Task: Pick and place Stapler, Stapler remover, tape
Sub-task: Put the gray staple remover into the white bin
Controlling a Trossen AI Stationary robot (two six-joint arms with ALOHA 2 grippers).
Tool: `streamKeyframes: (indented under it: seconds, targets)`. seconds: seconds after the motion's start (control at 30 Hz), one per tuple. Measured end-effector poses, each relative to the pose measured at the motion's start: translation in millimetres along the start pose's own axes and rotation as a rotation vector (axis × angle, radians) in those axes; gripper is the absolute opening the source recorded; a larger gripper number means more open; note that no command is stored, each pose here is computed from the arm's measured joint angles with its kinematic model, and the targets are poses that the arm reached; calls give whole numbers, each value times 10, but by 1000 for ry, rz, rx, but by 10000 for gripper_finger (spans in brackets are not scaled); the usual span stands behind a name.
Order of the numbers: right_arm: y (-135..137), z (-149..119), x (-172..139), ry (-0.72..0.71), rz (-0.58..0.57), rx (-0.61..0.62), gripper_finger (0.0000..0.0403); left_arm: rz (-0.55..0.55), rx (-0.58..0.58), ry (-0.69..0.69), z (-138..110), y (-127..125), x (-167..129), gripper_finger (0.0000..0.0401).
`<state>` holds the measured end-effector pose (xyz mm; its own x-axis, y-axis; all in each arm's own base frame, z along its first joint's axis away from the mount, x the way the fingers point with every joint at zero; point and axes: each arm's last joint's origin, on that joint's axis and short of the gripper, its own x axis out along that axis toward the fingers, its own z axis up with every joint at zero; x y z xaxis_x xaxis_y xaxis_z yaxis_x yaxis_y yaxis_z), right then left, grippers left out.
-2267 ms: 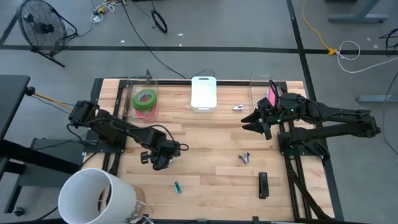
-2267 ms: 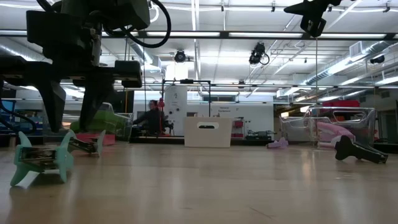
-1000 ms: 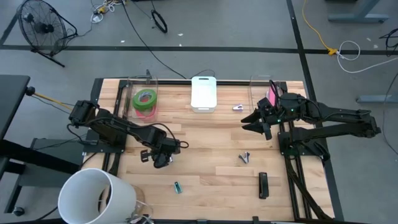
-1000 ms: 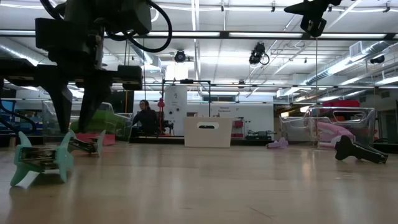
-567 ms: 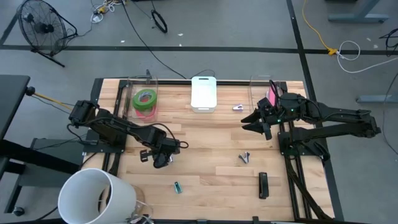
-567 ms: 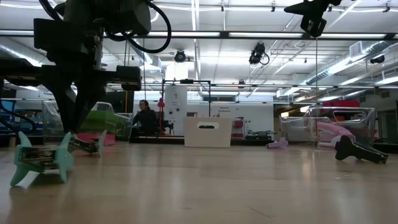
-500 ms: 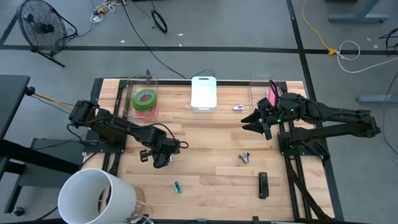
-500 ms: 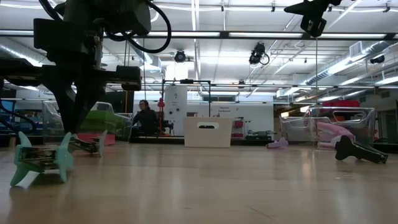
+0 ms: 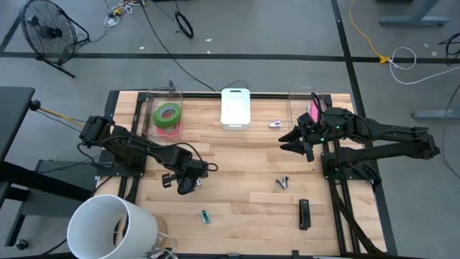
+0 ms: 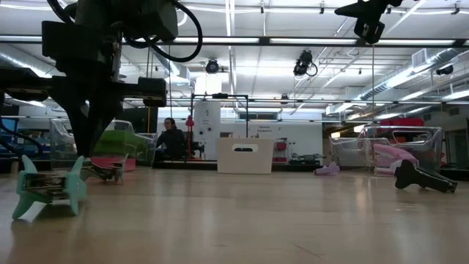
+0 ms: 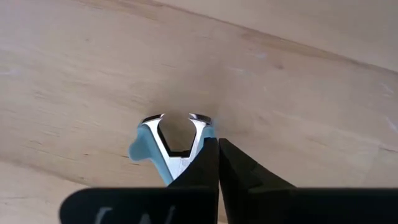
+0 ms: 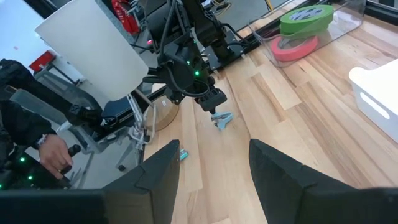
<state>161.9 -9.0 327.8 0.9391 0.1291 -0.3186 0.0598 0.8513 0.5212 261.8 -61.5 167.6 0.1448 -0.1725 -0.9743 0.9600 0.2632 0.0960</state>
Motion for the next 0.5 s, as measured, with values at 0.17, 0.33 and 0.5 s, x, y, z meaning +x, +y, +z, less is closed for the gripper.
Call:
streamKeyframes:
  seconds: [0.17,0.33,0.5]
  targets:
    - [0,0,0,0,0,0,190,14,1,-2,35,48,-70,1]
    - [0,0,-1,-1,0,0,190,64,-3,-15,83,166,-210,1]
    - [0,1,-1,-1,0,0,190,95,-26,-16,64,265,-327,1]
